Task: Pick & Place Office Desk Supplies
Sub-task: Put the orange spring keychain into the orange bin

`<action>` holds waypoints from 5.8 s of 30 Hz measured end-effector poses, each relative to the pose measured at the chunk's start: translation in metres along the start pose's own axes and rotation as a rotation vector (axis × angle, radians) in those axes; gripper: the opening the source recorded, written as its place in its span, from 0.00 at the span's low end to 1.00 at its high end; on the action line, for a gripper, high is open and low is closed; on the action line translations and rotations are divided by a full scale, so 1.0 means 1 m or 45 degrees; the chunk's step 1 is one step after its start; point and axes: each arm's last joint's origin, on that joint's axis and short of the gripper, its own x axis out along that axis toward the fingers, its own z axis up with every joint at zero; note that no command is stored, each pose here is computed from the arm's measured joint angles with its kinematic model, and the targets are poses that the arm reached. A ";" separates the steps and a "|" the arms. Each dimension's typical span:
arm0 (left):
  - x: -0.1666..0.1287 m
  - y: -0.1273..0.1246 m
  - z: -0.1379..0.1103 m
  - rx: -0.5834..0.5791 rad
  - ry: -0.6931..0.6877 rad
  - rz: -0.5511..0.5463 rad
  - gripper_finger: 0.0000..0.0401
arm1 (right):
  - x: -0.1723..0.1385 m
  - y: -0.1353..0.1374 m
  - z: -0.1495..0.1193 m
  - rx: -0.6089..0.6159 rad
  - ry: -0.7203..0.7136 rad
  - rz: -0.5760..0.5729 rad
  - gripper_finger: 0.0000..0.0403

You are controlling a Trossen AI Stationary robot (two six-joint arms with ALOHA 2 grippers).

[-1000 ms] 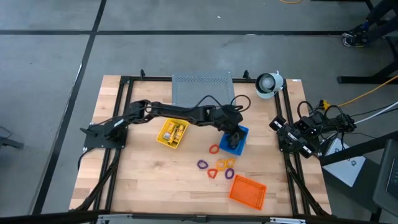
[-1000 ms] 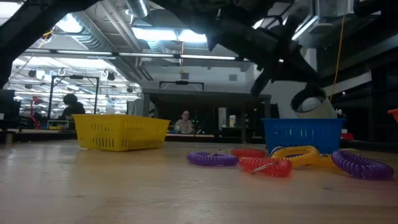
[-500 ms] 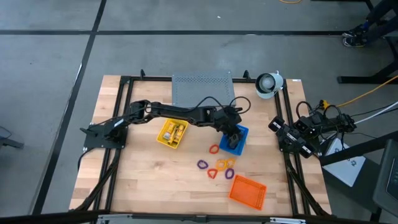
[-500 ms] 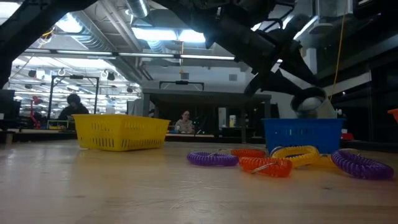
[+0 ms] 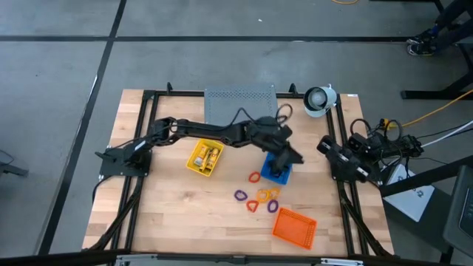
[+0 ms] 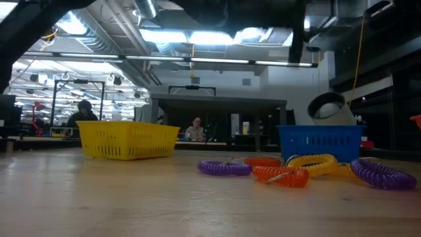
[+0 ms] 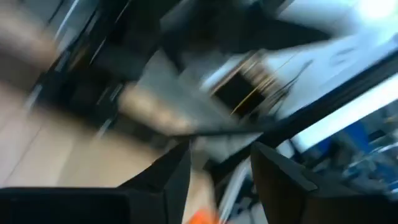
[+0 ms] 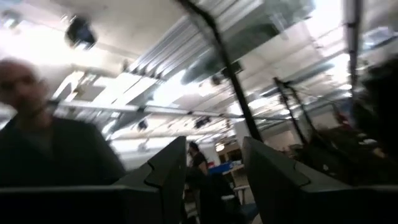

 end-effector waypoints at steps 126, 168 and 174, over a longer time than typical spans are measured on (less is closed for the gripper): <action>-0.368 -0.058 -0.262 0.951 0.032 -0.134 0.16 | 0.259 -0.111 0.009 0.050 0.432 -1.148 0.40; -0.372 -0.044 -0.242 0.943 -0.164 0.103 0.16 | 0.203 -0.192 -0.170 0.585 1.689 -1.891 0.40; -0.372 -0.044 -0.242 0.942 -0.164 0.103 0.16 | 0.213 -0.211 -0.166 0.536 1.769 -1.869 0.40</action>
